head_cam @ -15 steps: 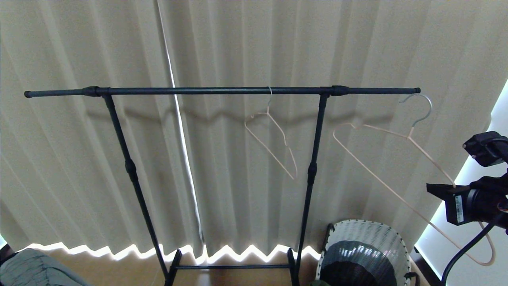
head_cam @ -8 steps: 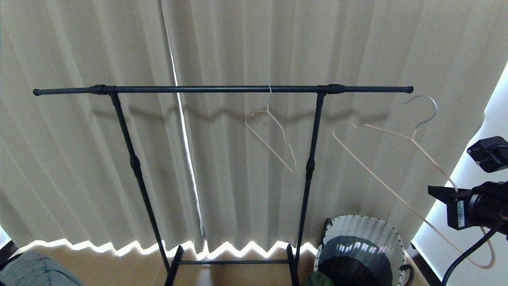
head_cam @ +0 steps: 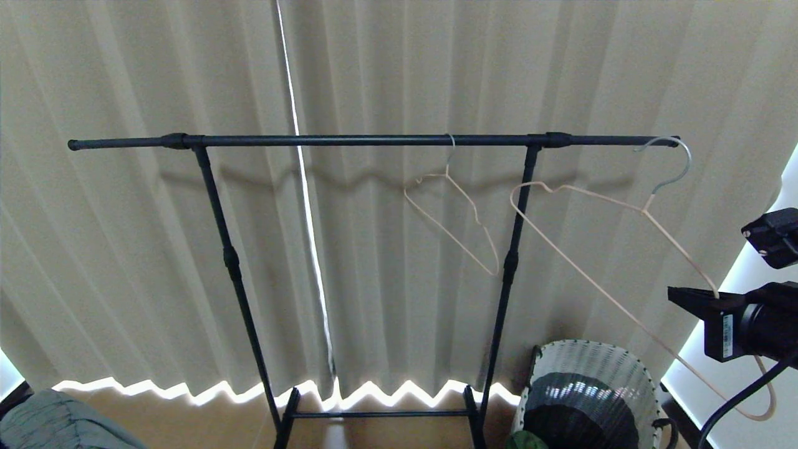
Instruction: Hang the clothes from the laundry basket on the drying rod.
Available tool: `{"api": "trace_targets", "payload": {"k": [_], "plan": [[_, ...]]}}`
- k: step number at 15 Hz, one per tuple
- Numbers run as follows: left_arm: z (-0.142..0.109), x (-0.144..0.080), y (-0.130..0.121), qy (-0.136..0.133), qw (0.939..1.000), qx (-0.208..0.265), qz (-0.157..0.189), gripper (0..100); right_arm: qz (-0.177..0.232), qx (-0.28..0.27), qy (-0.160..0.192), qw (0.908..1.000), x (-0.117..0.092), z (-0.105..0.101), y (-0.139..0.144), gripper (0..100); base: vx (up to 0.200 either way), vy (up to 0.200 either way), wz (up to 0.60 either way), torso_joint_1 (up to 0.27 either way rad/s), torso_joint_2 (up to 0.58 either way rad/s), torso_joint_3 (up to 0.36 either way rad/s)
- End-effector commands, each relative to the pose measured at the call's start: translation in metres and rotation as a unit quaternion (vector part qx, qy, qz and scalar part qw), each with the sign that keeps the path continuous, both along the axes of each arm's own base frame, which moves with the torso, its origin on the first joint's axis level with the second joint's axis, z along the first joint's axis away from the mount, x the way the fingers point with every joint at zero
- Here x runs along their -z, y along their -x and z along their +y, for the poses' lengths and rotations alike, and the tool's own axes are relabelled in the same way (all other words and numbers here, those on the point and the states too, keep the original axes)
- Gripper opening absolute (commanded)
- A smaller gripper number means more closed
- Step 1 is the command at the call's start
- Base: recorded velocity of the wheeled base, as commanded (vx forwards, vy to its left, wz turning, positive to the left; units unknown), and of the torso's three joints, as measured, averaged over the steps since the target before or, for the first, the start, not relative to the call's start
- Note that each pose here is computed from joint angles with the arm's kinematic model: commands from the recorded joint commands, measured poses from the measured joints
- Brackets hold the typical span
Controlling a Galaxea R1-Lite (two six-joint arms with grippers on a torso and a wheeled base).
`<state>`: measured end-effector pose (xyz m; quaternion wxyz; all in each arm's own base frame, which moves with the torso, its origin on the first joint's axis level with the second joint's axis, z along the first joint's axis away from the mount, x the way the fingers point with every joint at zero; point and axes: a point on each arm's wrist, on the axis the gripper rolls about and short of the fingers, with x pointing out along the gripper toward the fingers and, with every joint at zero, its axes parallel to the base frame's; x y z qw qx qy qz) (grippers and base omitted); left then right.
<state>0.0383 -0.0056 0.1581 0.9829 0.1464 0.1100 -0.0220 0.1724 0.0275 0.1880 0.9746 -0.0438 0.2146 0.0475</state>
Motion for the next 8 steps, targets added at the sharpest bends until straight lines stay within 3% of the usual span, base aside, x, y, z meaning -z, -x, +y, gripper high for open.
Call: {"api": "trace_targets", "payload": {"k": [1,8], "plan": [[0.0,0.0,0.0,-0.001,1.0,0.0,0.0,0,-0.008,-0.003,-0.003,1.0,-0.003,0.001,0.003,0,0.0,0.2,0.0,0.002,0.0,0.002],[0.0,0.006,0.0,-0.005,0.9999,0.002,0.011,0,-0.017,-0.028,-0.033,0.9989,-0.007,0.012,0.009,0,0.0,0.0,0.0,0.0,0.0,0.0]]}}
